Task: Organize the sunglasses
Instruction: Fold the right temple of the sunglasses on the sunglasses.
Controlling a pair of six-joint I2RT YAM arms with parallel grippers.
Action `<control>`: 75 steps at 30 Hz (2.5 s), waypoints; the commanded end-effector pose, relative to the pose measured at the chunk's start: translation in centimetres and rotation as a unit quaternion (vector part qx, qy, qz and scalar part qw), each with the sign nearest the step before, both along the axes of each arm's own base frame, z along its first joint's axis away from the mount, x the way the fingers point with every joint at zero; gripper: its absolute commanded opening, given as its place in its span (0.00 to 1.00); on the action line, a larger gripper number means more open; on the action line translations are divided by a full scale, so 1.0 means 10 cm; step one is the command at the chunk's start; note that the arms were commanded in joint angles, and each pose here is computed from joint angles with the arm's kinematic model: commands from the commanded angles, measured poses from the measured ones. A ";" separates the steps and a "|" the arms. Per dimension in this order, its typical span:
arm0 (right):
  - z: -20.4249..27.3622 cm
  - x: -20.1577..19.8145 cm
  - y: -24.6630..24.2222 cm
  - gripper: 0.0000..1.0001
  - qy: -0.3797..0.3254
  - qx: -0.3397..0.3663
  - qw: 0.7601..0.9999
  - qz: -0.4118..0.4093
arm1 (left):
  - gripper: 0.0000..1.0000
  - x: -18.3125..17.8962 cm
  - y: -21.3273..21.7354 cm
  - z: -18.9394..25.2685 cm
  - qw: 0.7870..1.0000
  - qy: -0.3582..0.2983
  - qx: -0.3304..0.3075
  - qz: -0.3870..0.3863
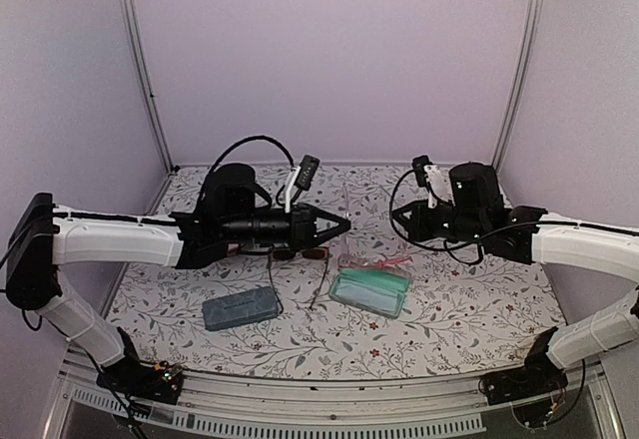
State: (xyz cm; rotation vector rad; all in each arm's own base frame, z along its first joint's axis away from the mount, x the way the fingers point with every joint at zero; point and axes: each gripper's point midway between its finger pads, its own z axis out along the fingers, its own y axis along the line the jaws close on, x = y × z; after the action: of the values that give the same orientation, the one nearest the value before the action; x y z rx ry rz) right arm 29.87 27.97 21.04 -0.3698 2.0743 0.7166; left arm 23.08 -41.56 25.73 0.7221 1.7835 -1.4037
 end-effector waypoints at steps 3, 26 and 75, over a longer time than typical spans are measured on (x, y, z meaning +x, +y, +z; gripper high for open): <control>0.16 -0.05 0.04 0.00 -0.027 0.031 0.999 0.009 | 0.06 0.03 -0.11 -0.03 1.000 0.006 -0.008 -0.025; 0.46 -0.28 0.00 0.00 -0.058 0.098 0.993 0.035 | 0.21 -0.10 -0.45 -0.47 0.994 0.032 0.051 -0.086; 0.19 -0.42 0.11 0.00 -0.062 0.057 0.994 0.067 | 0.12 -0.58 -0.85 -0.65 0.982 -0.036 0.130 -0.134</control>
State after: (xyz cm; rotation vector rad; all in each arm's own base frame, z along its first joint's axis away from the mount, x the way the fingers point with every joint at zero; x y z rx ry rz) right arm 25.37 28.80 20.94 -0.5053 1.9571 0.8510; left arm 18.90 -48.96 18.73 1.0981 1.9136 -1.2611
